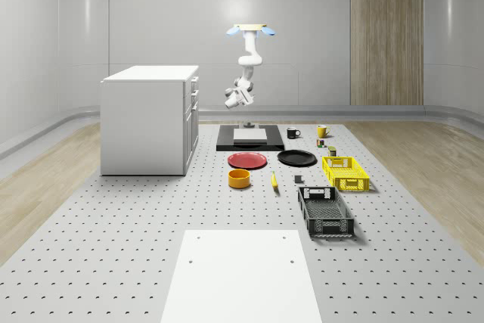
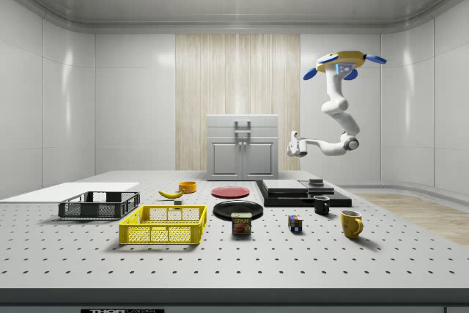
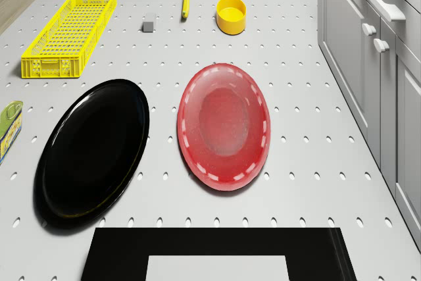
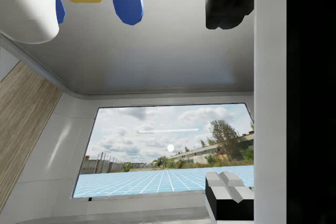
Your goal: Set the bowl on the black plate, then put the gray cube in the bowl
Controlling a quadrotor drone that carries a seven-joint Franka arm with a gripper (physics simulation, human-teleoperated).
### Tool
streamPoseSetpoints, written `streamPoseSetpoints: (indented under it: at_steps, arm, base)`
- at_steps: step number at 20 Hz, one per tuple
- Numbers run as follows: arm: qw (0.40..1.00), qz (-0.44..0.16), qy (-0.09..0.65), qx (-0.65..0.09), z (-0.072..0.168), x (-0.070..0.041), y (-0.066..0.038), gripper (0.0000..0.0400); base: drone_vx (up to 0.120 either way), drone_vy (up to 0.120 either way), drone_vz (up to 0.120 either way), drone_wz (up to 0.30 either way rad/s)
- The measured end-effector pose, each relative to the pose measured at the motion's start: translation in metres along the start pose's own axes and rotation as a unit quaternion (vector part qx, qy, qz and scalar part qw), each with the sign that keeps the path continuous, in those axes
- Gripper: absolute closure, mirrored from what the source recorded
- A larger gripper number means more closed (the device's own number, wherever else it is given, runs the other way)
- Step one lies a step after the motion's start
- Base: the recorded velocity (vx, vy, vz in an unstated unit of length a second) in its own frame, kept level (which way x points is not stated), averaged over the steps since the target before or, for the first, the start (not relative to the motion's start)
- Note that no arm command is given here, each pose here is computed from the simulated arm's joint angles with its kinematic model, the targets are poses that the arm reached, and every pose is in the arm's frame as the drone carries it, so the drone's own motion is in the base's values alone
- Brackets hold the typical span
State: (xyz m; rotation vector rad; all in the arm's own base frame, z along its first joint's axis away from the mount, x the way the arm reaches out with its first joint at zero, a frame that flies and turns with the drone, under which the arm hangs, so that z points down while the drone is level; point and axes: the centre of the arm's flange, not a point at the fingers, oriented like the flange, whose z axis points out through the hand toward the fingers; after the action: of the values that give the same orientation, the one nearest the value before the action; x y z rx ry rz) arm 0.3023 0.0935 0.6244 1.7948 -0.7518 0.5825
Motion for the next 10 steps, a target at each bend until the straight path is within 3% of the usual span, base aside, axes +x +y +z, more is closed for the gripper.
streamPoseSetpoints:
  at_steps: [2, 5, 7, 10]
  arm:
    - [0.986, -0.004, 0.12, -0.12, 0.006, -0.024, -0.023, 0.0]
    - [0.912, -0.009, 0.289, -0.29, 0.034, -0.053, -0.052, 0.0]
    - [0.846, -0.012, 0.376, -0.378, 0.057, -0.064, -0.062, 0.0]
    - [0.754, -0.016, 0.464, -0.466, 0.086, -0.071, -0.068, 0.0]
  base:
    - [0.12, -0.06, 0.0, 0.0]
    - [0.12, 0.0, -0.12, 0.0]
    - [0.12, 0.0, -0.12, 0.0]
    - [0.12, 0.0, -0.12, 0.0]
